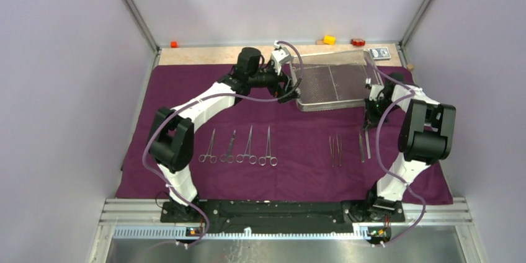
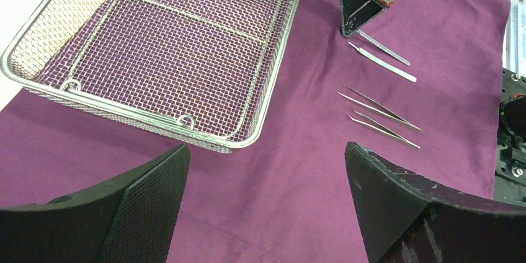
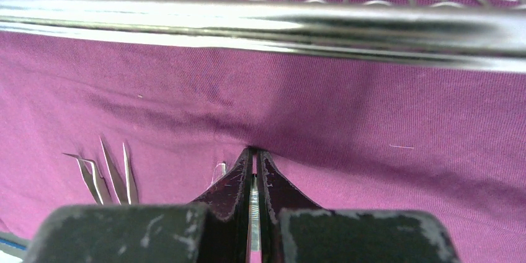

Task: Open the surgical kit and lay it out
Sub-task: Place the medical item in the surgical kit.

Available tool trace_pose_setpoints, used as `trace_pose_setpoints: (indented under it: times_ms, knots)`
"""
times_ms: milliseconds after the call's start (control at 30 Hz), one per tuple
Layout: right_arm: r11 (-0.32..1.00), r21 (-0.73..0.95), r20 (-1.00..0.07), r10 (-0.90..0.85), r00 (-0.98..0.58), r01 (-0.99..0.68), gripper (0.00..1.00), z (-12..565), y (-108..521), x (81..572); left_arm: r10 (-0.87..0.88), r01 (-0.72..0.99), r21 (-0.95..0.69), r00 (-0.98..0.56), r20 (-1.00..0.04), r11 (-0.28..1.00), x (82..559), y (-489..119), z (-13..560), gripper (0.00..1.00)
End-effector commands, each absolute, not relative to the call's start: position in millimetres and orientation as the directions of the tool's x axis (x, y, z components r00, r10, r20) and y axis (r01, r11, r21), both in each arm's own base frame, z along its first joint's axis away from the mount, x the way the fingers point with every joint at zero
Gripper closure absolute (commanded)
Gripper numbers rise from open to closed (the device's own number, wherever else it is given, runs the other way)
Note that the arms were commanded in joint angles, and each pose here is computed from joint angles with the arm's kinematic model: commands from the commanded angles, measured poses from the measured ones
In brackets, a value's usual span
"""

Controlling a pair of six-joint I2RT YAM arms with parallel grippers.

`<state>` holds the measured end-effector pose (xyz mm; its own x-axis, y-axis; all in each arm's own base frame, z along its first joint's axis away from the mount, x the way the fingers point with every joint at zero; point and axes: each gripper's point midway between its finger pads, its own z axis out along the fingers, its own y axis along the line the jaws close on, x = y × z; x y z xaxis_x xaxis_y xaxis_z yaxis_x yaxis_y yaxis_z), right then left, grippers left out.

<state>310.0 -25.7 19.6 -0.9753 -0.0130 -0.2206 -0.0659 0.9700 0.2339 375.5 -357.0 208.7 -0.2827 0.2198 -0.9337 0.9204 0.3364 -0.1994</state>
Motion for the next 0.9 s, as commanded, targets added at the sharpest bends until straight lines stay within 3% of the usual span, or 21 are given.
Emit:
trace_pose_setpoints:
  times_ms: [0, 300, 567, 700, 867]
  knots:
    - [0.975, 0.216, -0.259, -0.002, -0.966, -0.060, 1.00, 23.3, -31.4, 318.5, 0.164, 0.941, -0.141, -0.198, -0.966, 0.307, 370.2, -357.8, 246.0, 0.01]
    - [0.978, 0.196, -0.273, -0.008, -0.962, -0.064, 0.88, 27.0, -33.6, 315.6, 0.158, 0.940, -0.151, -0.207, -0.965, 0.305, 369.2, -358.4, 247.0, 0.01]
    - [0.982, 0.178, -0.287, -0.014, -0.958, -0.067, 0.85, 32.4, -35.9, 315.0, 0.156, 0.938, -0.162, -0.217, -0.964, 0.307, 368.7, -358.0, 246.1, 0.01]
    - [0.983, 0.162, -0.340, -0.021, -0.940, -0.081, 0.80, 51.5, -37.3, 321.9, 0.156, 0.939, -0.152, -0.208, -0.966, 0.307, 367.7, -357.2, 248.9, 0.01]
    - [0.981, 0.156, -0.452, -0.031, -0.892, -0.113, 0.65, 94.2, -33.8, 334.1, 0.179, 0.935, -0.116, -0.184, -0.967, 0.336, 370.0, -351.2, 248.0, 0.01]
